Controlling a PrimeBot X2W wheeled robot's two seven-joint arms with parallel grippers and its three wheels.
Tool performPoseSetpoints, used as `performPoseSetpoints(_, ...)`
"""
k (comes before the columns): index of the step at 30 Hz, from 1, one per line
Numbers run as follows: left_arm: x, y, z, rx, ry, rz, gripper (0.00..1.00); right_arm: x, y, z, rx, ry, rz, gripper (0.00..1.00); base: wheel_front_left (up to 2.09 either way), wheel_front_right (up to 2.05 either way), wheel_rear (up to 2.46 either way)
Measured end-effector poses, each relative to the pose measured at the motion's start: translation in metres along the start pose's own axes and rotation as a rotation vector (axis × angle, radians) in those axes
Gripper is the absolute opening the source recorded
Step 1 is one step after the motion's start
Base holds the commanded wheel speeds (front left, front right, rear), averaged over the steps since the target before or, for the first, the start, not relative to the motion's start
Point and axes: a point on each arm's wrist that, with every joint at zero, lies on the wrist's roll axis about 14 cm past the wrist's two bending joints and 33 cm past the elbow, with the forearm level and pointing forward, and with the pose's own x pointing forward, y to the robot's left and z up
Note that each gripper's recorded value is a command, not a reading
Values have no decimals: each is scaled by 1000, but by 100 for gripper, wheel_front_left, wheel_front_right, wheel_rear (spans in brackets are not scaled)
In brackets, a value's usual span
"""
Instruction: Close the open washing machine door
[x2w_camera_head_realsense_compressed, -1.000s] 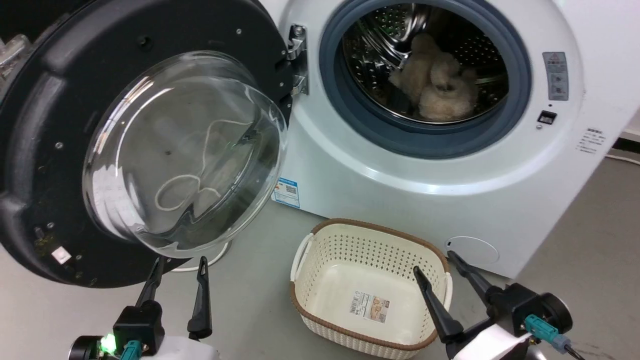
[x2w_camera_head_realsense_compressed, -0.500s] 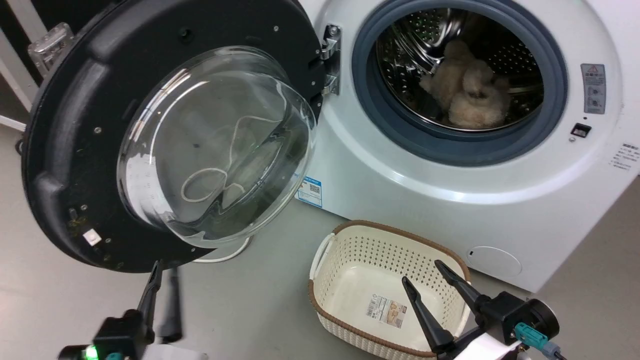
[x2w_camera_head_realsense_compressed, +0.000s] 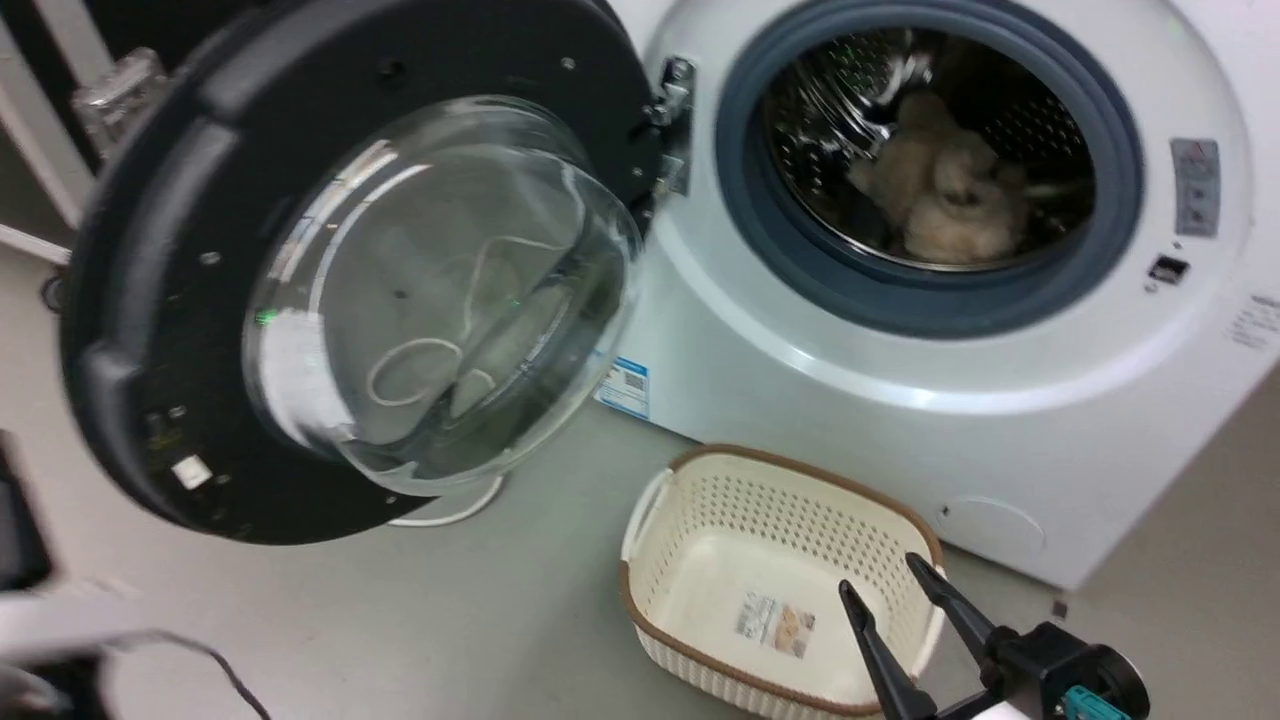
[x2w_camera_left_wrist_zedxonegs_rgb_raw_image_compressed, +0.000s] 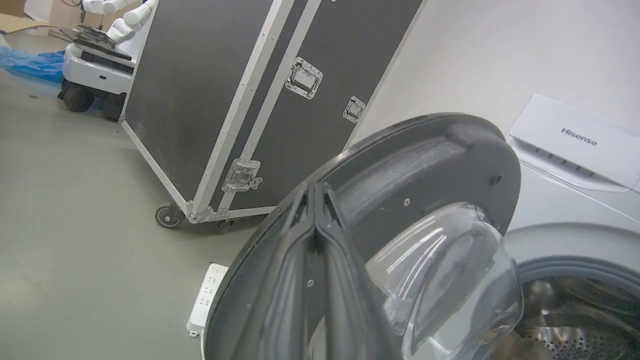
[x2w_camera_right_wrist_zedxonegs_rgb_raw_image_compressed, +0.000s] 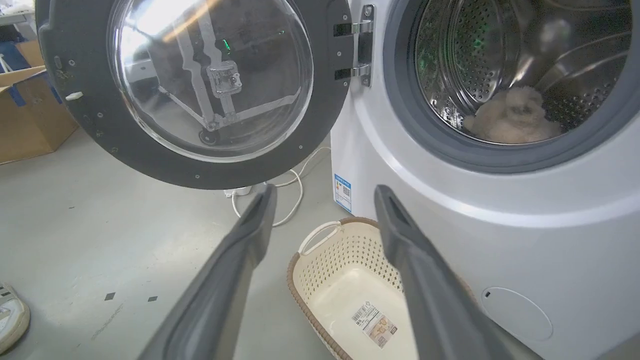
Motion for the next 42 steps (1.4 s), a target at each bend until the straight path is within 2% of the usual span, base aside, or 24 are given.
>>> performPoseSetpoints(4,38,21,7,-131,31,66,0,-5,-12,-8,8,15,-32,100,0,0,0)
performPoseSetpoints(11,81,56,-13,-382,192,206,0,-12,-25,-19,15,38,-60,100,0,0,0)
performPoseSetpoints(14,94,56,-23,-562,262,235,0,-13,-26,-21,18,40,-58,100,0,0,0)
performPoseSetpoints(17,101,47,-38,-685,353,224,0,-14,-28,-22,20,40,-64,100,0,0,0)
performPoseSetpoints(22,99,34,-65,-738,508,203,0,-19,-31,-23,16,44,-77,100,0,0,0)
performPoseSetpoints(27,95,17,-74,-772,632,114,0,-25,-40,-20,18,36,-114,100,0,0,0)
performPoseSetpoints(31,72,-4,-87,-830,759,1,0,-30,-46,-14,11,22,-140,100,0,0,0)
performPoseSetpoints(37,10,-55,-112,-890,976,-205,0,-43,-67,-6,-3,-1,-221,100,0,0,0)
performPoseSetpoints(42,-55,-108,-135,-963,1117,-317,0,-60,-90,2,-24,-19,-308,100,0,0,0)
